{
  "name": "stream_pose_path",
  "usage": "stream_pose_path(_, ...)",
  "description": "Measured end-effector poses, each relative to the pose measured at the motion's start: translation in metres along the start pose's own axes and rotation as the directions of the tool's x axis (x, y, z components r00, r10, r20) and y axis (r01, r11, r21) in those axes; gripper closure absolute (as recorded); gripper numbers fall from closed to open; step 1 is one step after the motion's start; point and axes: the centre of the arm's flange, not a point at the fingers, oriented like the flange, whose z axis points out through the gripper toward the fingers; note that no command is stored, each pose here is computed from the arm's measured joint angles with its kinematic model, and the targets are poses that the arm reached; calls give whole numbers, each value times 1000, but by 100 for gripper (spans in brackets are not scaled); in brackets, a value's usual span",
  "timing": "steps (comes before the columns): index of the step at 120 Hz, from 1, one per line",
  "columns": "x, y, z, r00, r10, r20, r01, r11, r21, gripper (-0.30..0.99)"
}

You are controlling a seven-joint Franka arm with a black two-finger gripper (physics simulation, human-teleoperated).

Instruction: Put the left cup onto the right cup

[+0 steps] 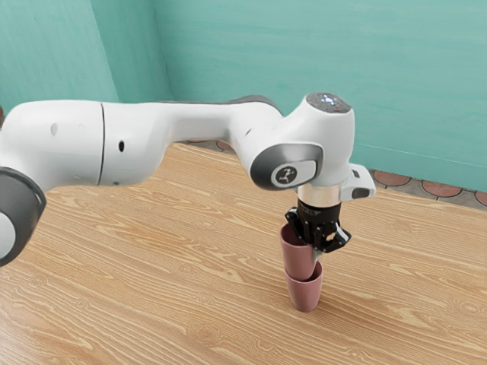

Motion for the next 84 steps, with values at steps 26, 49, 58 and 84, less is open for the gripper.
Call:
stream_pose_path(26, -1, 4, 3, 1000, 2, -3, -2, 1000, -5, 60)
stream_pose_path(49, -2, 5, 5, 1000, 2, -1, -2, 1000, -7, 25)
stream_pose_path(58, -2, 3, 7, 1000, -1, 1, 1, 1000, -6, 18)
stream_pose_path(84, 0, -8, -18, 999, -17, -39, 17, 1000, 0, 6)
